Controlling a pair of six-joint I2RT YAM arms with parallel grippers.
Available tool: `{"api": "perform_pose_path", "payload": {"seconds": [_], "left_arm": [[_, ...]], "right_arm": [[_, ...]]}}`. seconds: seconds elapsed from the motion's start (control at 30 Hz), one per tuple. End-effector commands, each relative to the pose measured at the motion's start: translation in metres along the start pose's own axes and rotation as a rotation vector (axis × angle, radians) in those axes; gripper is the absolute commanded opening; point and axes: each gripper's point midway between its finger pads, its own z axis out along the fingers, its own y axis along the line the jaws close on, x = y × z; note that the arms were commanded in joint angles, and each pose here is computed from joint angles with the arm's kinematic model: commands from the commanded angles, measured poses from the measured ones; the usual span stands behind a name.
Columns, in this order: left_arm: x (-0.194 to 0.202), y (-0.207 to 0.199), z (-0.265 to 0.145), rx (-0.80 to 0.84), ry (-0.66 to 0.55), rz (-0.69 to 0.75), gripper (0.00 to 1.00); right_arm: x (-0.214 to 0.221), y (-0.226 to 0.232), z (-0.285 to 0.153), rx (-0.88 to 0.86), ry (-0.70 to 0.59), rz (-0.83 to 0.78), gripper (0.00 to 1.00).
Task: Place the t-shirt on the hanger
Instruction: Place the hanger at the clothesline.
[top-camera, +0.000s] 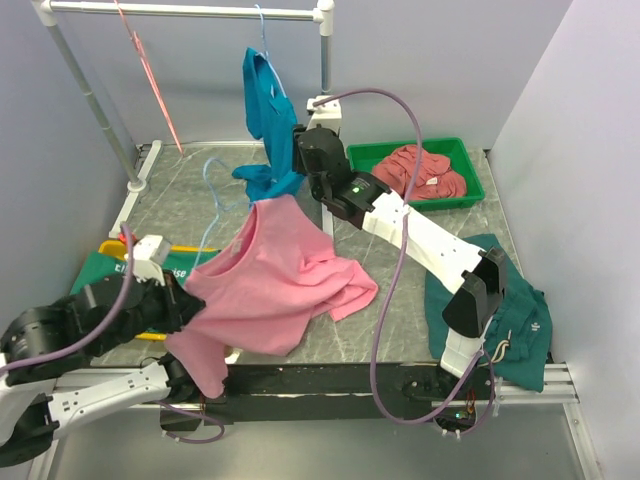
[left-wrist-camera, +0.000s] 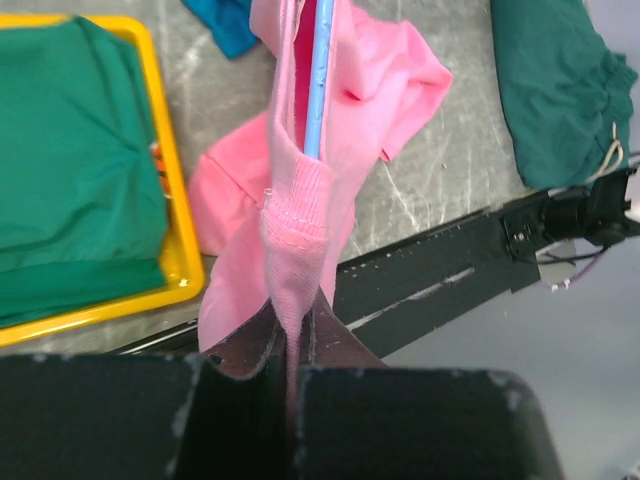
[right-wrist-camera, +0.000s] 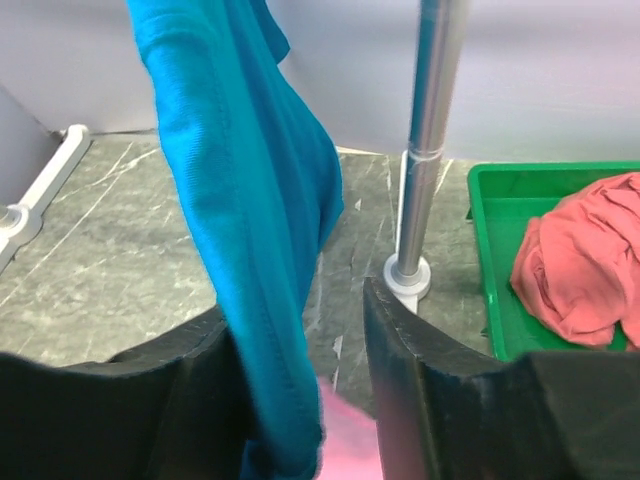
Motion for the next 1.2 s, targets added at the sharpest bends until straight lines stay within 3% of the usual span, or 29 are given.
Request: {"api": "perform_pose_path", "payload": {"seconds": [0.0,0.23,0.43,0.63,0.77,1.0,1.17], "left_arm": [[-0.026,0.011,-0.015,-0.08,-0.073,0.013,0.01],[-0.053,0.004,-0.025,-0.089,-0.132,0.044,0.01],[-0.076,0.006,-0.02,-0.189,-0.191,0.052,0.01],[-0.081,-0.002,0.0,-0.235,-0.161,0.125,0.01],[-0.077,-0.012,0.005,-0.18,-0.136,0.16,0.01],[-0.037,-0.023,0.017,-0.059,0.009,0.219,0.01],[-0.028,-0.027,0.016,-0.009,0.033,0.221,0.01]], "right_arm": [[-0.038,-0.023,-0.01,0.037,-0.084,0.048,0.47],[-0.034,-0.035,-0.007,0.065,-0.085,0.032,0.45],[-0.031,-0.043,-0.006,0.079,-0.083,0.021,0.44],[-0.025,-0.046,0.0,0.061,-0.057,0.014,0.62],[-0.01,-0.036,0.004,-0.011,-0.018,0.022,0.7],[0.025,-0.022,0.011,-0.084,0.073,0.049,0.7],[0.047,-0.02,0.014,-0.098,0.112,0.062,0.68]]}}
